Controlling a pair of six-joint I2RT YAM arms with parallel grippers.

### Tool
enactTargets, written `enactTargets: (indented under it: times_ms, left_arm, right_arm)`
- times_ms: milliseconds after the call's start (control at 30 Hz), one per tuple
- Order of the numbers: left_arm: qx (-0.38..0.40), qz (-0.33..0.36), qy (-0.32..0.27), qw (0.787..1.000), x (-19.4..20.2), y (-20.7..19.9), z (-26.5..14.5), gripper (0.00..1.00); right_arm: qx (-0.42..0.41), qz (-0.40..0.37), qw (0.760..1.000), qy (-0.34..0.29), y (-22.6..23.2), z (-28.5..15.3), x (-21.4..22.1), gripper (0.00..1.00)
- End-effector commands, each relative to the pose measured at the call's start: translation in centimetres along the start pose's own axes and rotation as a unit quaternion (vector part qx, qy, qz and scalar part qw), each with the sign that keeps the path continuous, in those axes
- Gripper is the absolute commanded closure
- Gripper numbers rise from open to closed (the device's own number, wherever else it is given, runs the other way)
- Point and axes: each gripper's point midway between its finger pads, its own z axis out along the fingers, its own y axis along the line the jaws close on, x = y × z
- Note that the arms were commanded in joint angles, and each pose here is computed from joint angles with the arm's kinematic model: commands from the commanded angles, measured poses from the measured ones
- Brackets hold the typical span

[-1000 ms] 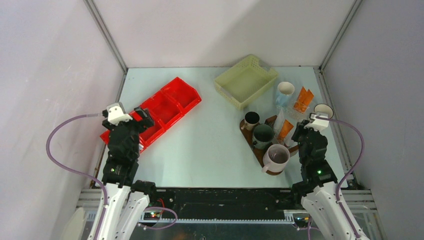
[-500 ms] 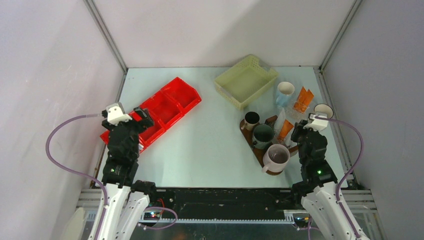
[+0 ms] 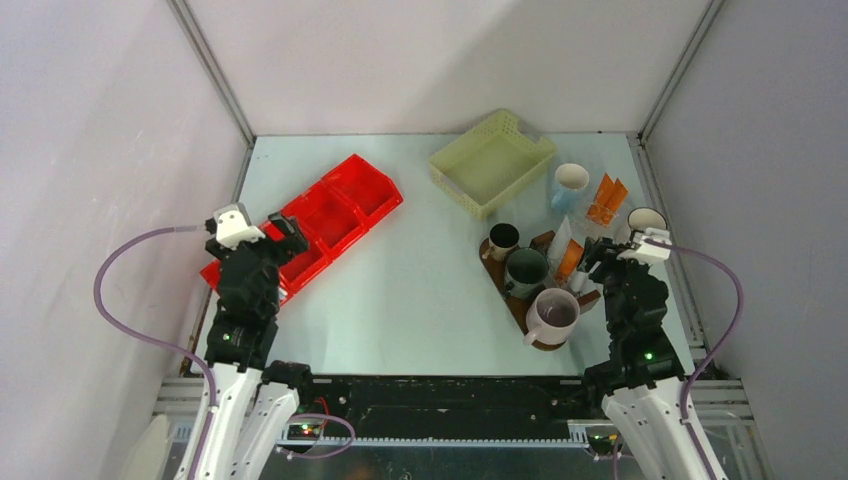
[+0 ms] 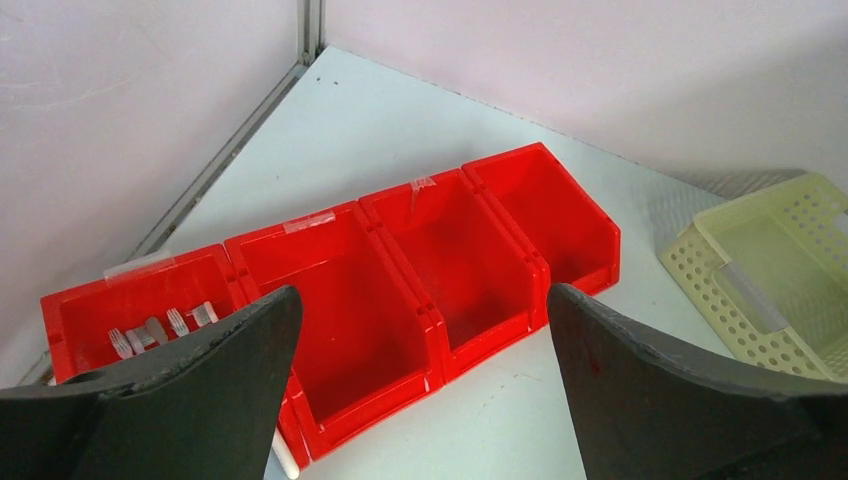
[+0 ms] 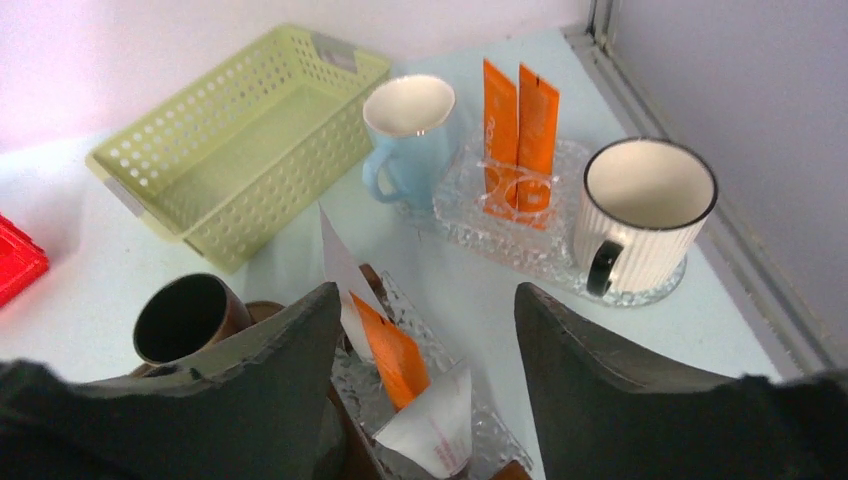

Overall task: Prepare toiletry sets of a toothbrush and toothpaste on the tray
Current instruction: Place the toothpaste in the toothpaste holder, then pick up the toothbrush from the storage box.

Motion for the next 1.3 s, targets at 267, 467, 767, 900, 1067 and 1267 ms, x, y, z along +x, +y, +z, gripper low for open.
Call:
enactTargets:
  times_ms: [267,467,767,900,1067,1267]
  left_arm:
    - [-0.137,-0.017,0.101,0.985,4.0,4.0,0.0,0.0]
    - [-0.216,-0.025,0.152,0.964,7.2,6.4,-0.7,0.05]
    - [-0.297,-0.096,0.2,0.929,11.3,10.2,0.1,0.24]
    - [-0.335,-0.108,0.217,0.911,12.6,11.9,0.4,0.31]
    - [-0.382,-0.112,0.233,0.887,13.7,13.9,0.4,0.38]
    - [-0.415,-0.1,0.254,0.868,14.4,15.2,0.7,0.42]
  right_arm:
    - [-0.009,-0.022,0.996,-0.091,-0.1,-2.4,-7.4,0.13]
    - [-0.003,-0.043,0.995,-0.094,-0.5,-2.7,-7.5,0.01]
    - [0.001,-0.052,0.989,-0.14,-1.0,-4.0,-8.1,0.01]
    - [-0.008,-0.051,0.987,-0.151,-0.8,-4.3,-8.0,0.01]
    - [-0.014,-0.046,0.985,-0.166,-0.8,-4.8,-8.2,0.01]
    - [-0.021,-0.041,0.982,-0.183,-0.6,-5.2,-8.4,0.01]
